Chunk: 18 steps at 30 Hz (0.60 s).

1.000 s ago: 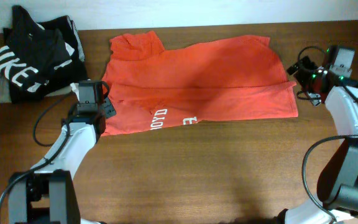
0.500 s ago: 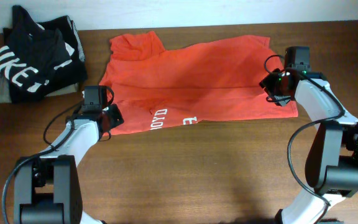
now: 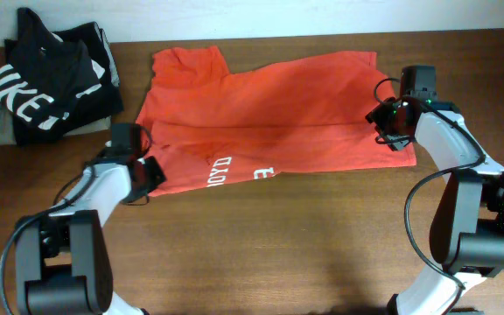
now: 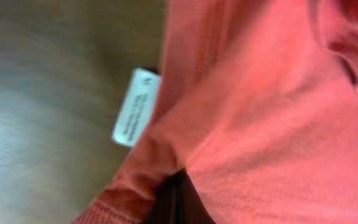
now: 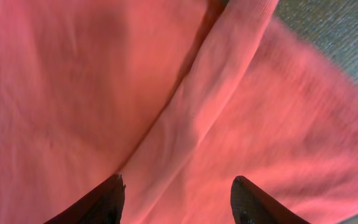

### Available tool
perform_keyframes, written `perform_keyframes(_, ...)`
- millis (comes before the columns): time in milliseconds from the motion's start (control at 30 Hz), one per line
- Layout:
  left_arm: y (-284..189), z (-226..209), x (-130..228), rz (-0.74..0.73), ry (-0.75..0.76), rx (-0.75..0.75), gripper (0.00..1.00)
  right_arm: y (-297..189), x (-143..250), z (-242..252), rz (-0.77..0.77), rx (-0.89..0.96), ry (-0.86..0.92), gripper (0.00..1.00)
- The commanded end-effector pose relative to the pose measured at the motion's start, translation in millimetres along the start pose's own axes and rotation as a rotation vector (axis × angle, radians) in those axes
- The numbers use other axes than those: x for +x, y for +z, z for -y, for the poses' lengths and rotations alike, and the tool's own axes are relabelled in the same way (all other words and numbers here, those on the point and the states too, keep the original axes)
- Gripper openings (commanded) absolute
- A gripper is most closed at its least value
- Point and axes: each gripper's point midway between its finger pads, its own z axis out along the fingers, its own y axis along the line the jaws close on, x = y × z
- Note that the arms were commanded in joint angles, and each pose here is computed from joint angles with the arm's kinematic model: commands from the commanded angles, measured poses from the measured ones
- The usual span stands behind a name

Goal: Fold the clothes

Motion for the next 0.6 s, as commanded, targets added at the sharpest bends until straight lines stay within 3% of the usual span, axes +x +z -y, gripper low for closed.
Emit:
perform_keyframes(0,11,-58,14,-0.081,-0.157,-0.129,0.01,3,-1,8,0.015,0.035,0.005,0.59)
perform_keyframes(233,-2,-101,6,-0.134,-0.306,-0.158,0.01,3,-1,8,0.013,0.036,0.005,0.59)
perform_keyframes(567,-25,-83,-9,-0.067,-0.274,-0.094,0.01,1,24,17,-0.103,0.060,0.014,0.59)
